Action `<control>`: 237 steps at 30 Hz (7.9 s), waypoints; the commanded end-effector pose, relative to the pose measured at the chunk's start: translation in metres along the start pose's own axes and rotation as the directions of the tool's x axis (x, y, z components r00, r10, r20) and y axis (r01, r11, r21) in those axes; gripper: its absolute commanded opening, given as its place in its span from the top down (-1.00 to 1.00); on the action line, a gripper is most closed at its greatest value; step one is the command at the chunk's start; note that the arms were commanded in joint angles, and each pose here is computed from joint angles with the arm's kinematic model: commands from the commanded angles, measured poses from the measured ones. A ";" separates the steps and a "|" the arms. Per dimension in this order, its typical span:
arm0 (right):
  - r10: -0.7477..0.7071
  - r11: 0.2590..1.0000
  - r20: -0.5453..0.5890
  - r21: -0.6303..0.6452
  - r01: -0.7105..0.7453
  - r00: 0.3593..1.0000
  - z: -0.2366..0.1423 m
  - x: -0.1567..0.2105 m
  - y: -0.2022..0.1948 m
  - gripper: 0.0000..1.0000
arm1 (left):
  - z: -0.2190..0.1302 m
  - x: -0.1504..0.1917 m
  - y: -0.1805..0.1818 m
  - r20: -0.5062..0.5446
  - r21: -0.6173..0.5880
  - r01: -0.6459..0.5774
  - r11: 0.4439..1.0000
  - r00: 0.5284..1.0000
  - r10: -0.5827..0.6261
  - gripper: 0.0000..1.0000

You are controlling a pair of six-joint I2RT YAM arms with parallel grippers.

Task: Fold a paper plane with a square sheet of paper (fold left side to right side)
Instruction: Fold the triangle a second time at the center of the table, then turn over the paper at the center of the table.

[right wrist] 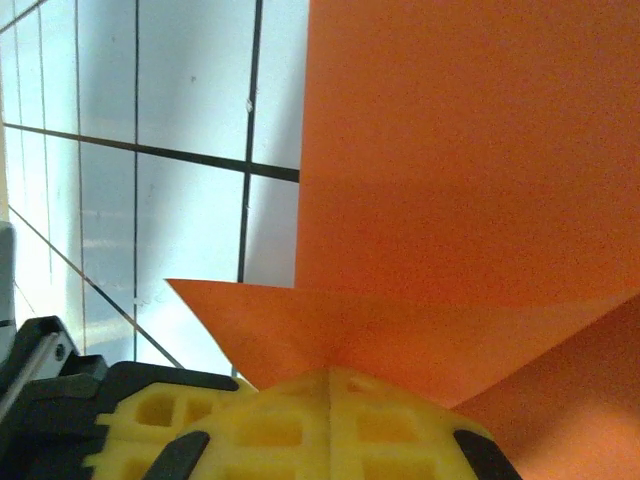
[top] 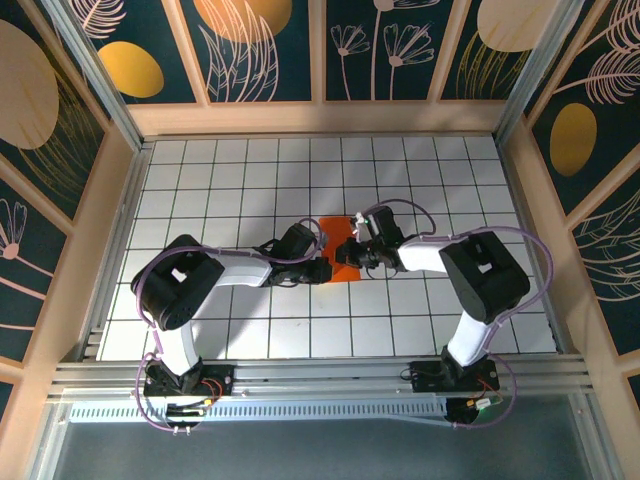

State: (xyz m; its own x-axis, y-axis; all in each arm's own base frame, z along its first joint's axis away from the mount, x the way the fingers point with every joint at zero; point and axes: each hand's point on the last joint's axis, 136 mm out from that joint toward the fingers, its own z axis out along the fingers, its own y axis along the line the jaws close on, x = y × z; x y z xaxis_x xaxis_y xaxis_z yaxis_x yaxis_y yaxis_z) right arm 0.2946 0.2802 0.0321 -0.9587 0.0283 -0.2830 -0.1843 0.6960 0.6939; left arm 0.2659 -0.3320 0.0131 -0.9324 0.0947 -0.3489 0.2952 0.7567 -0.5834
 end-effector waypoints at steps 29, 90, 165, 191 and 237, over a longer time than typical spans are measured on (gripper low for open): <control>0.034 0.987 0.089 0.150 -0.047 0.995 -0.011 -0.050 -0.064 1.00 | 0.008 0.037 0.046 -0.082 -0.158 0.029 0.987 0.996 -0.042 1.00; 0.104 0.989 -0.053 0.111 -0.098 0.993 0.005 -0.009 -0.055 1.00 | 0.007 -0.037 -0.027 0.024 0.117 0.028 0.993 0.999 -0.031 0.96; -0.031 0.999 0.157 -0.007 0.032 0.987 -0.045 -0.066 0.005 0.20 | -0.067 -0.031 -0.007 0.182 0.143 0.090 0.986 0.976 -0.116 0.49; -0.068 0.996 0.269 0.079 0.048 0.961 -0.098 -0.041 -0.029 -0.58 | -0.010 -0.071 0.010 0.168 0.145 0.097 0.985 0.978 -0.121 0.66; -0.048 0.973 0.179 -0.213 0.087 0.983 -0.010 -0.056 0.023 -0.23 | -0.033 -0.059 0.019 0.294 0.222 0.171 0.960 0.927 -0.233 1.00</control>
State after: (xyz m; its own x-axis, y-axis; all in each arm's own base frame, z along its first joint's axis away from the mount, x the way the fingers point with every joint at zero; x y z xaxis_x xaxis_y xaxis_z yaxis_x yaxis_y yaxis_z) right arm 0.3374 0.2793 0.0672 -0.9020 0.1249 -0.4133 -0.2877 0.5398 0.7911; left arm 0.3142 -0.3017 0.0463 -0.8791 -0.2575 -0.4011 0.1762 0.6064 -0.7754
